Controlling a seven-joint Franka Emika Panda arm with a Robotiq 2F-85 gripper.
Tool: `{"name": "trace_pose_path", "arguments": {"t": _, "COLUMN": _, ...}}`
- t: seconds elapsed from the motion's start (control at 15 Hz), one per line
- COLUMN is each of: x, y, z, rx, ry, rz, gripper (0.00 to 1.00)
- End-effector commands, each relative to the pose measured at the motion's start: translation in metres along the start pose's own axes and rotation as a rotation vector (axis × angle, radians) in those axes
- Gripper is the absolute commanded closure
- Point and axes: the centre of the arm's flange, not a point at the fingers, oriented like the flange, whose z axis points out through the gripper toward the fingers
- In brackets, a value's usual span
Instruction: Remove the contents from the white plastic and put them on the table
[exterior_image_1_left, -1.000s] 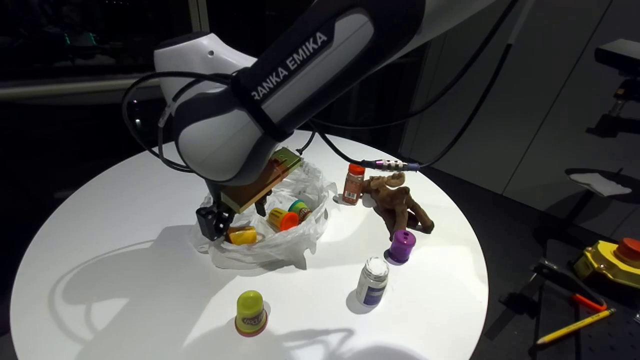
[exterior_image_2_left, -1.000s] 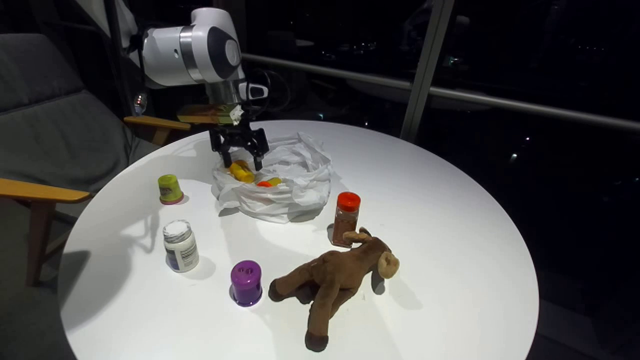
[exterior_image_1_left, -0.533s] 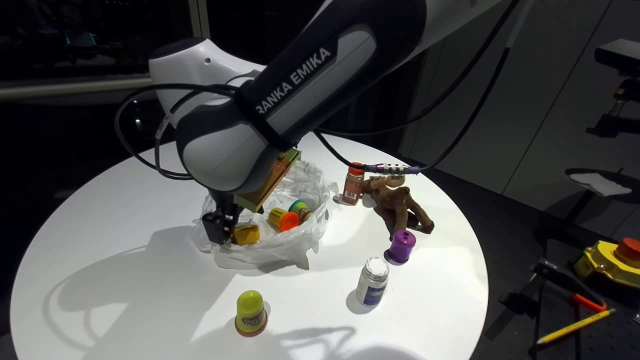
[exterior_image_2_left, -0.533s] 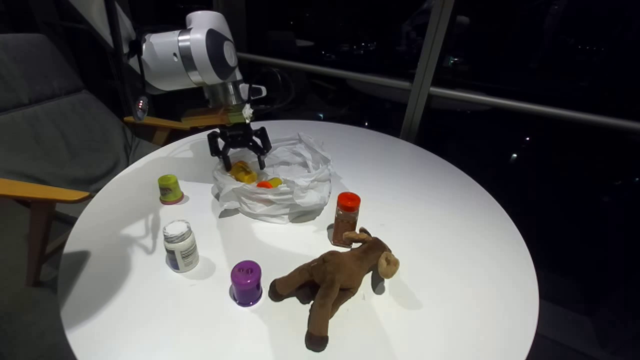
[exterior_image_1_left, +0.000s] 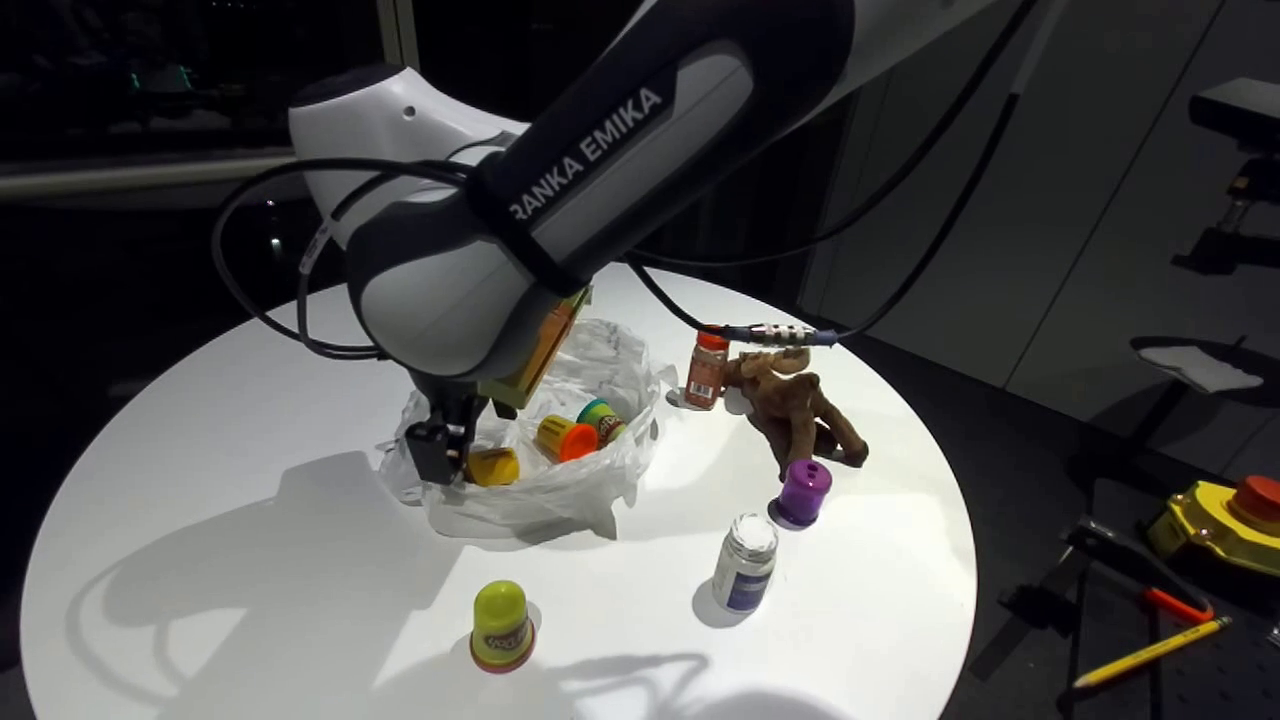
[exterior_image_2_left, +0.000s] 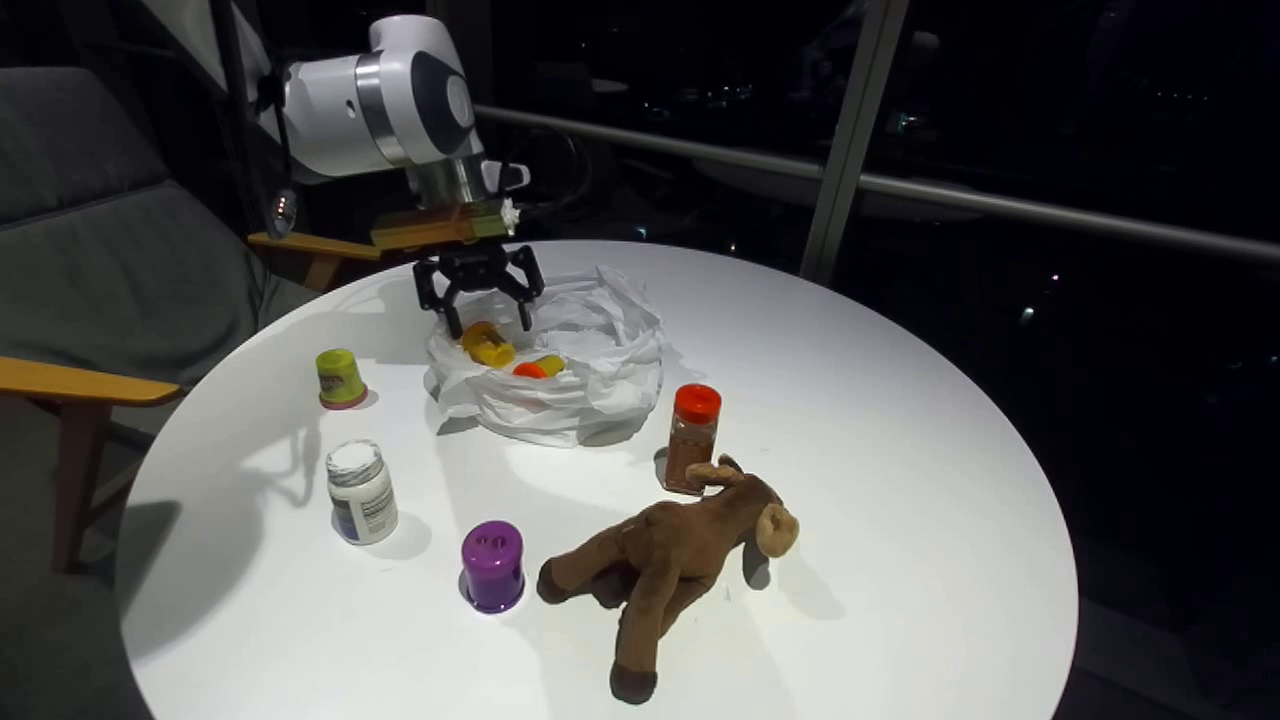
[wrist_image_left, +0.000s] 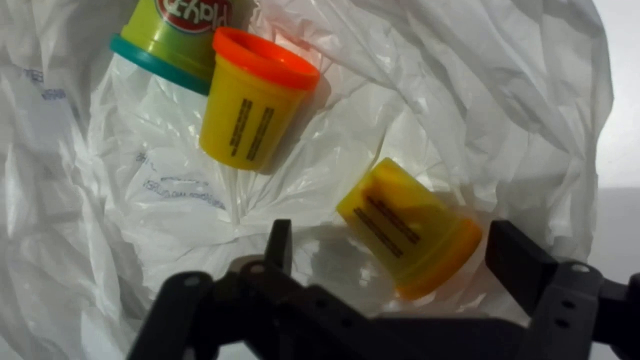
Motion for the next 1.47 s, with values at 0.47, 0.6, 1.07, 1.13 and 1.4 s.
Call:
{"name": "trace_pose_path", "arguments": {"t": 0.47, "x": -0.007, "y": 0.026, "z": -0.01, "rx": 0.069, "ry": 0.017, "rz": -0.168, "gripper": 0.0}}
{"name": "trace_pose_path", "arguments": {"t": 0.6, "x": -0.008, "y": 0.02, "z": -0.006, "rx": 0.084, "ry": 0.01, "rz": -0.21, "gripper": 0.0}}
{"name": "trace_pose_path", "arguments": {"t": 1.07, "x": -0.005, "y": 0.005, "z": 0.005, "rx": 0.078, "ry": 0.009, "rz": -0.307, "gripper": 0.0}}
{"name": "trace_pose_path", "arguments": {"t": 1.13, "x": -0.004, "y": 0.005, "z": 0.007, "rx": 0.076, "ry": 0.007, "rz": -0.31, "gripper": 0.0}}
{"name": "trace_pose_path", "arguments": {"t": 1.4, "x": 0.003, "y": 0.008, "z": 0.017, "rx": 0.073, "ry": -0.006, "rz": -0.306, "gripper": 0.04}}
